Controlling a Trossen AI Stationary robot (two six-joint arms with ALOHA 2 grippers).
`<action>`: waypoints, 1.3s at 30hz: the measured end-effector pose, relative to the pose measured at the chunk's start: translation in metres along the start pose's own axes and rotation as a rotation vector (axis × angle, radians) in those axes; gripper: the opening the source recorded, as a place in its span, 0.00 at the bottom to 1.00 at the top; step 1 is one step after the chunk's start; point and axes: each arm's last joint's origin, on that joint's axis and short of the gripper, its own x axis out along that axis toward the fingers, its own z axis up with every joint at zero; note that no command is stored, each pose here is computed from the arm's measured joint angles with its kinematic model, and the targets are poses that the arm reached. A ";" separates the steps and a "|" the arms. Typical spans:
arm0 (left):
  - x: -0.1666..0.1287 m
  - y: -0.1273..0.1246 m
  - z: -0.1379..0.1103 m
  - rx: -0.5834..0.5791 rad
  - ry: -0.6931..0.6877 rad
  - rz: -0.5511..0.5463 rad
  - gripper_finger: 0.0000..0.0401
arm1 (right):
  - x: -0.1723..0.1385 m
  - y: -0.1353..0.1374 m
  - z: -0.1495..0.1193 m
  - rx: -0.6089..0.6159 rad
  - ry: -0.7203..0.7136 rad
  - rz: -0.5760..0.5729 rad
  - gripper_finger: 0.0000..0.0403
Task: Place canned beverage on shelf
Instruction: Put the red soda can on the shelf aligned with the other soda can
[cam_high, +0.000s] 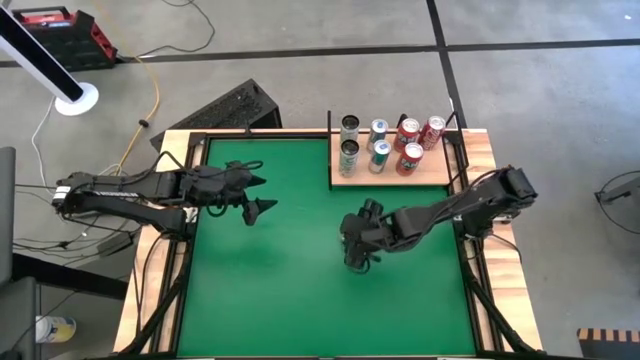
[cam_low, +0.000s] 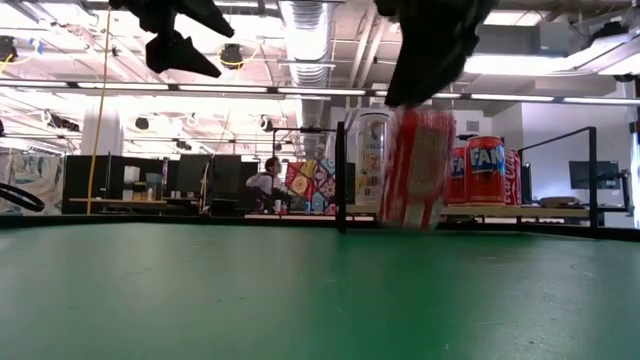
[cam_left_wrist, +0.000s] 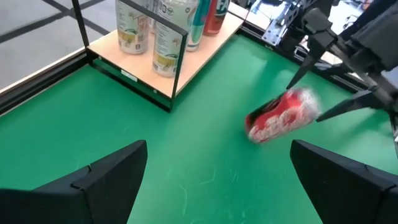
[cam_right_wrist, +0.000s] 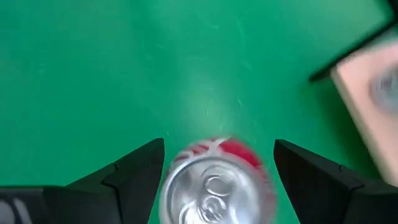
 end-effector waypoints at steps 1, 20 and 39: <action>0.000 0.000 0.000 -0.003 -0.004 -0.001 0.95 | -0.003 -0.003 0.002 -0.028 0.000 0.027 0.81; 0.000 -0.001 0.002 -0.065 -0.018 -0.002 0.95 | -0.021 -0.075 0.032 0.138 0.003 0.218 0.81; 0.000 0.000 0.001 -0.038 -0.013 0.007 0.95 | 0.026 -0.072 0.025 0.340 0.172 0.128 0.81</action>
